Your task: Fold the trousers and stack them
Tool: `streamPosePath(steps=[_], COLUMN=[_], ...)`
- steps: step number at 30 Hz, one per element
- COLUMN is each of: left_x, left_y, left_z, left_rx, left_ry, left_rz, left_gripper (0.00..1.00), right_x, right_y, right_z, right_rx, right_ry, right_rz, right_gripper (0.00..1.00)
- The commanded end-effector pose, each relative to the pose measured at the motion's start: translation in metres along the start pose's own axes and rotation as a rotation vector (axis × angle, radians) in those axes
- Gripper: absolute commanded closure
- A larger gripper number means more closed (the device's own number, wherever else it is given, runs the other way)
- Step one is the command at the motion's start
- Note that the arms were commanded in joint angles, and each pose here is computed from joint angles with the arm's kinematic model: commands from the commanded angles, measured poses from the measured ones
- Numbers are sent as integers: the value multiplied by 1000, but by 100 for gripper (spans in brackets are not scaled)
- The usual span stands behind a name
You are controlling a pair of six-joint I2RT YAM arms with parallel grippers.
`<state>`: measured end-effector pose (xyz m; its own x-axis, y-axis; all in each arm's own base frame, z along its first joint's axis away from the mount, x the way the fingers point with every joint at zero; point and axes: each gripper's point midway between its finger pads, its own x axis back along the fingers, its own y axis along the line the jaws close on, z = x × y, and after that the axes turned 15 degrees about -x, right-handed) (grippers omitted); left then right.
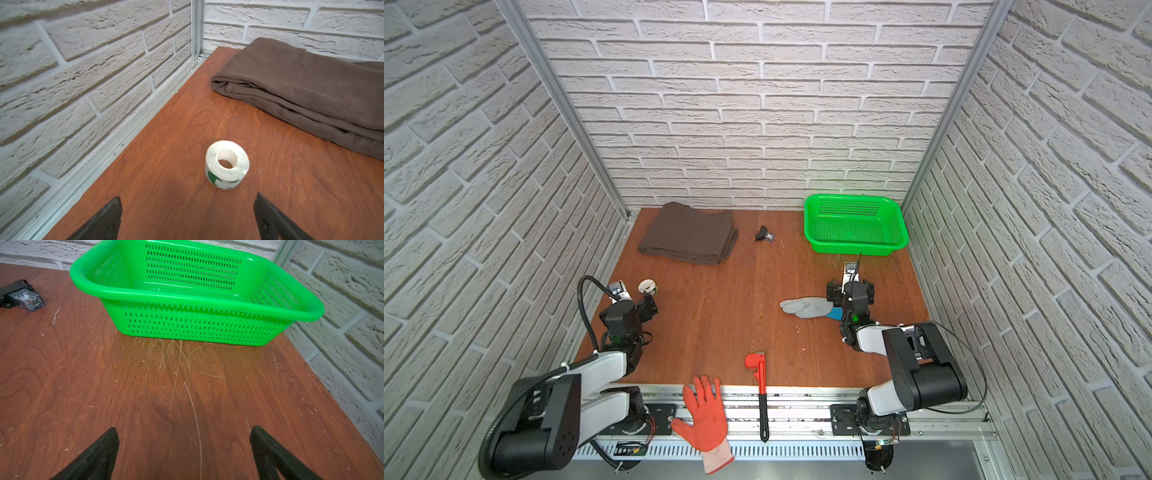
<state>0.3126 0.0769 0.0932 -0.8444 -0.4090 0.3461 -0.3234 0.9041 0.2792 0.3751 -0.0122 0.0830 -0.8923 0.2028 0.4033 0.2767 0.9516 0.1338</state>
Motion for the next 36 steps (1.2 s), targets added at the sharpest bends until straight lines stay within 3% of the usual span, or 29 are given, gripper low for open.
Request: streamPosePath(steps=[1,9,15,20,36], left_x=[-5,-18,-37,-55,-56], left_y=[-2,-16,-34,-52,-53], left_z=[-42,-50,-36,-35,-35], left_rx=[16,-28,-76,-135,-131], left_ry=[-149,-162,-210,-73,-89], left_rz=[18,69,78,154,184], left_gripper=[2,2,2,2,2], right_x=[1,1,2,2,1], right_y=[9,9,9,9,9], right_z=[-14,-13,-14,-13,-13], right_rx=[-25,-24,-26,-25,-25], right_ry=[-49,-46,-48,-47,-47], right_rz=[-51,-51,-52,-53,-52], right_gripper=[0,0,0,0,0])
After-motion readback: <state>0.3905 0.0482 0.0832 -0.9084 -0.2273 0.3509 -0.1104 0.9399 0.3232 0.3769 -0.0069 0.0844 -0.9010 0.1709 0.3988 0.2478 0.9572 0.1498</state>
